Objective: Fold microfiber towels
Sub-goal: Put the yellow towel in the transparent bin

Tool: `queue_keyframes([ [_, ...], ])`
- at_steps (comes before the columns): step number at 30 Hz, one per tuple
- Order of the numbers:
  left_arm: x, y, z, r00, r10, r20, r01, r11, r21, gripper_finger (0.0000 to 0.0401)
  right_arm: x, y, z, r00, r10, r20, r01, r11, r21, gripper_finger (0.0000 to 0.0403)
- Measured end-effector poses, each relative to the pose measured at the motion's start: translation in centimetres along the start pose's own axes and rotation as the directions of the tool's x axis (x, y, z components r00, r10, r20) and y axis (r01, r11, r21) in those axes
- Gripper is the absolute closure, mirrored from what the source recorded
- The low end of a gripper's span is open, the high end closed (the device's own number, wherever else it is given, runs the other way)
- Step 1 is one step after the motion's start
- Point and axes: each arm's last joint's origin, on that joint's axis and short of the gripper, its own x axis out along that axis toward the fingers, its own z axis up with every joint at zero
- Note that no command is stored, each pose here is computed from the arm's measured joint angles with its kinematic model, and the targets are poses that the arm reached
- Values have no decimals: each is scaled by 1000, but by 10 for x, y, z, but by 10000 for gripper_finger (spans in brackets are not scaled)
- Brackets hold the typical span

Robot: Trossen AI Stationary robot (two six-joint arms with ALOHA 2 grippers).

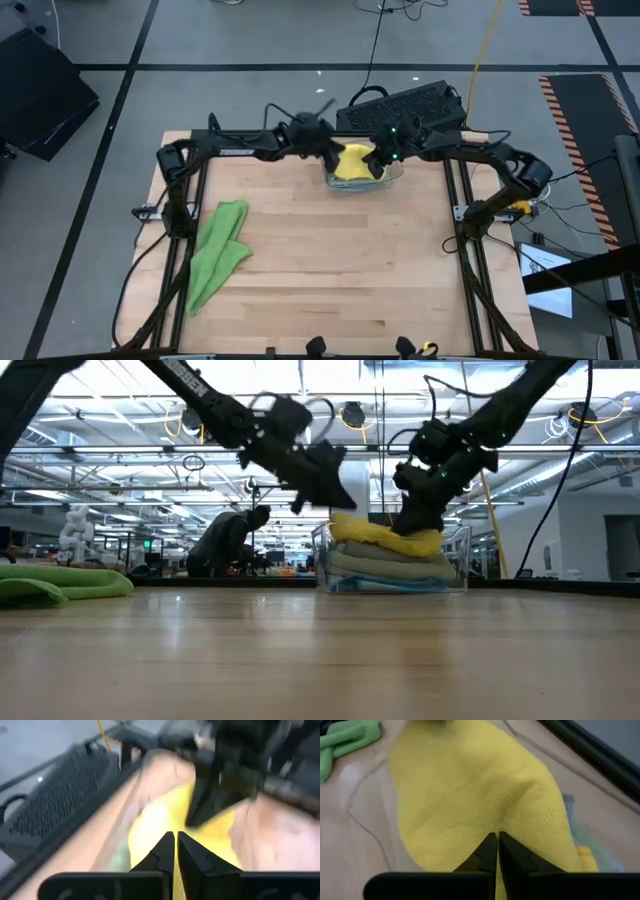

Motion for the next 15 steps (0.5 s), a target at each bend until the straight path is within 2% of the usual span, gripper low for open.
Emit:
queue_keyframes([
  [4, 17, 2, -21, 997, -1, -72, 2, 1000, 16, 384, 4, -5, -8, 1000, 7, -7, -7, 1000, 14, 401],
  [8, 24, 7, -30, 995, 9, -100, -8, 1000, 9, 398, 3, -8, -3, 999, 7, 33, -7, 1000, 25, 399],
  [12, 18, 12, -23, 997, 2, -76, -3, 1000, -13, 388, -8, -9, 6, 997, 34, 76, -42, 994, 101, 399],
  [15, 3, 11, -4, 1000, -11, -14, 11, 1000, -12, 388, -24, -3, 14, 988, 82, 134, -101, 984, 144, 399],
])
